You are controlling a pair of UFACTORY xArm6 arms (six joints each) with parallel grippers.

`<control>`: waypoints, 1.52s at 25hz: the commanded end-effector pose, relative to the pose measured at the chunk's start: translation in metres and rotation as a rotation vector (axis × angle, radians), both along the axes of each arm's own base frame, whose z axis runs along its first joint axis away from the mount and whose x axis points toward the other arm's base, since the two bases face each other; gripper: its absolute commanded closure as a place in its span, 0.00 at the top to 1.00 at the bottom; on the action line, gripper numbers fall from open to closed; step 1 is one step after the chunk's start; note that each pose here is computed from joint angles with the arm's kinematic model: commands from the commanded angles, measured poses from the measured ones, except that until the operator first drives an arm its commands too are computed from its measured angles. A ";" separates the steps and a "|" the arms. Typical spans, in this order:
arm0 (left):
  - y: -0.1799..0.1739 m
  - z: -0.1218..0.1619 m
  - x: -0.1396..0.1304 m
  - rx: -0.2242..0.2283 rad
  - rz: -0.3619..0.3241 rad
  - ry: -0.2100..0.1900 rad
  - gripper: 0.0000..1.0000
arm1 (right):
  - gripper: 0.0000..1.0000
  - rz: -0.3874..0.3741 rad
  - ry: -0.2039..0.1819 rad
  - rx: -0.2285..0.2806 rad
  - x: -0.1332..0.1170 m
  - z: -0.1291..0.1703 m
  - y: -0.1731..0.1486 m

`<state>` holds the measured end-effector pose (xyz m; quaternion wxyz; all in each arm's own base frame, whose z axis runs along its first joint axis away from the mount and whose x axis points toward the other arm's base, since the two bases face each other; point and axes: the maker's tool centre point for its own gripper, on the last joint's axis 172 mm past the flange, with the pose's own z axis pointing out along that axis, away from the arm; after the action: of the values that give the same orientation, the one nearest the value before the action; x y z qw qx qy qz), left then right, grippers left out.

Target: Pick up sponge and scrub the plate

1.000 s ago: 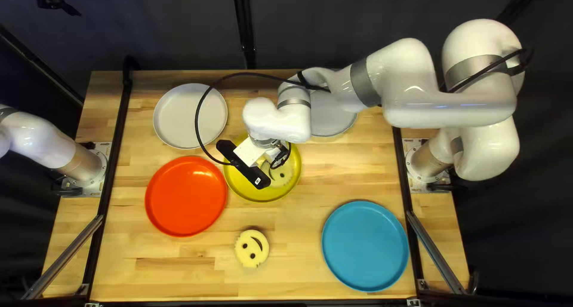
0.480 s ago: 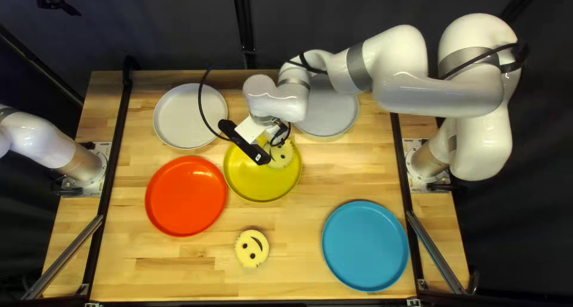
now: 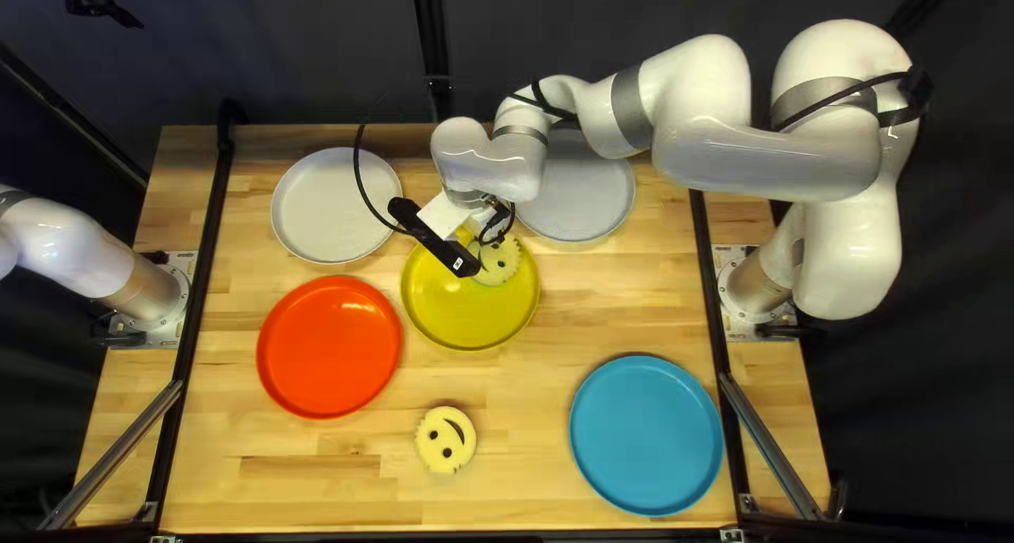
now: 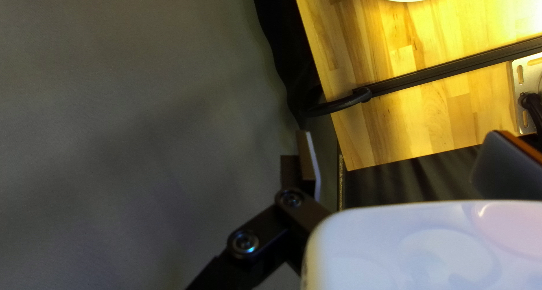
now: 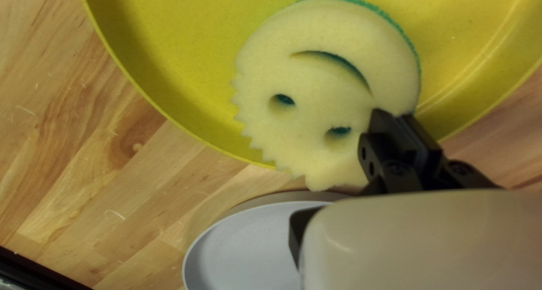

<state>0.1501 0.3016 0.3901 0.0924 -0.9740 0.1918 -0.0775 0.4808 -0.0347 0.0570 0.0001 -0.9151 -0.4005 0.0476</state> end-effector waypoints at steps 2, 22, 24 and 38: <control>0.000 0.000 0.000 0.000 0.000 0.000 1.00 | 0.00 0.008 -0.006 -0.010 -0.005 -0.004 0.024; 0.000 0.000 0.000 0.000 0.000 0.000 1.00 | 0.00 0.014 0.017 -0.022 0.032 -0.002 -0.037; 0.000 0.000 0.000 0.000 0.000 0.000 1.00 | 0.00 0.012 0.020 -0.021 0.033 -0.003 -0.045; 0.000 0.000 0.000 0.000 0.000 0.000 1.00 | 0.00 0.014 0.024 -0.027 0.034 -0.005 -0.041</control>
<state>0.1501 0.3016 0.3901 0.0924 -0.9740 0.1918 -0.0775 0.5135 -0.0814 0.0530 -0.0073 -0.9120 -0.4051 0.0640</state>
